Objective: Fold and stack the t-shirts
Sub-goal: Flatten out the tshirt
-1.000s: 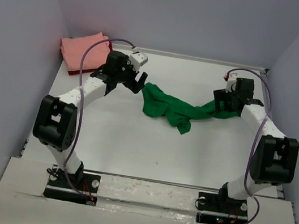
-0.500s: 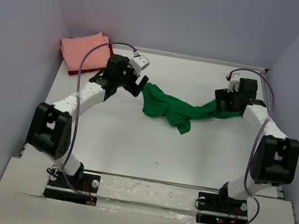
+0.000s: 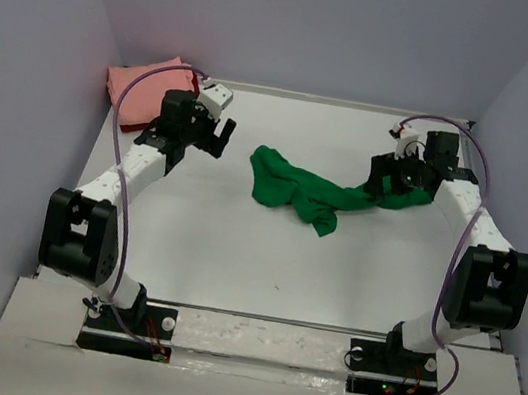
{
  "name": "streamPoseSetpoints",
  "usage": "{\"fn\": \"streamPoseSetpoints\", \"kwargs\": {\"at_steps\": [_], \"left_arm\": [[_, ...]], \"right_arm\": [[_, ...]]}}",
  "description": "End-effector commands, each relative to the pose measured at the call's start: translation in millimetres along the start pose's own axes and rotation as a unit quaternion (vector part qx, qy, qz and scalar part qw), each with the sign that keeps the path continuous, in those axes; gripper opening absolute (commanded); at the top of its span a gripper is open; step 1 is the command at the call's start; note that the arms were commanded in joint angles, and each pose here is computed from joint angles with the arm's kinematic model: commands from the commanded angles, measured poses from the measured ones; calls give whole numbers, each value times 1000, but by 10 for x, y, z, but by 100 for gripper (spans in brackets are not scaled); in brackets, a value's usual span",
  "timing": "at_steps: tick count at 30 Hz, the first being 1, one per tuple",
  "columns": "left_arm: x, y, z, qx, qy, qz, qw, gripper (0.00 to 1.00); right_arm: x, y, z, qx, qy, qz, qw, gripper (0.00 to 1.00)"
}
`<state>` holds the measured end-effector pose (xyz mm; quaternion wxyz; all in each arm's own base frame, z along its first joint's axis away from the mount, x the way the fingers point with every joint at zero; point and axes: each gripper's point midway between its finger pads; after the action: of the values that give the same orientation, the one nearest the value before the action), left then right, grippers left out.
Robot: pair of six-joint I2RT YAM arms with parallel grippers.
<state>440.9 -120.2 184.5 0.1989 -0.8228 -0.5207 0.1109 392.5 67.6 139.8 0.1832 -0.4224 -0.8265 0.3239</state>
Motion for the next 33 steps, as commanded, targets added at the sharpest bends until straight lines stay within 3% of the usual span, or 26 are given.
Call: {"fn": "streamPoseSetpoints", "kwargs": {"at_steps": [1, 7, 13, 18, 27, 33], "left_arm": [[75, -235, -158, -42, 3, -12, 999, 99], [136, -252, -93, -39, -1, -17, 999, 99], [134, -47, -191, -31, -39, -5, 999, 99], [127, 63, -201, -25, -49, -1, 998, 99], [101, 108, -133, -20, -39, -1, 999, 99], [90, 105, -116, -20, -39, 1, 999, 99]], "right_arm": [[428, 6, -240, -8, -38, -116, 993, 95], [735, 324, -295, 27, -91, -144, 985, 95], [436, 748, -595, 8, -114, -45, 992, 96], [528, 962, -737, 2, -130, -48, 990, 96], [1305, 1260, -956, 7, -215, -116, 970, 95], [1924, 1184, -1026, 0, -244, -185, 952, 94]]}}
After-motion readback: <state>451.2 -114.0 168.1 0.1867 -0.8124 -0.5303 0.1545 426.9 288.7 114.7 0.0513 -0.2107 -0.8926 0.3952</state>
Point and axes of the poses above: each gripper's point midway between its finger pads, its own y axis out along the fingers, its own x axis along the line the jaws close on, z = x × y, and after that the axes turned 7 degrees about -y, right-handed
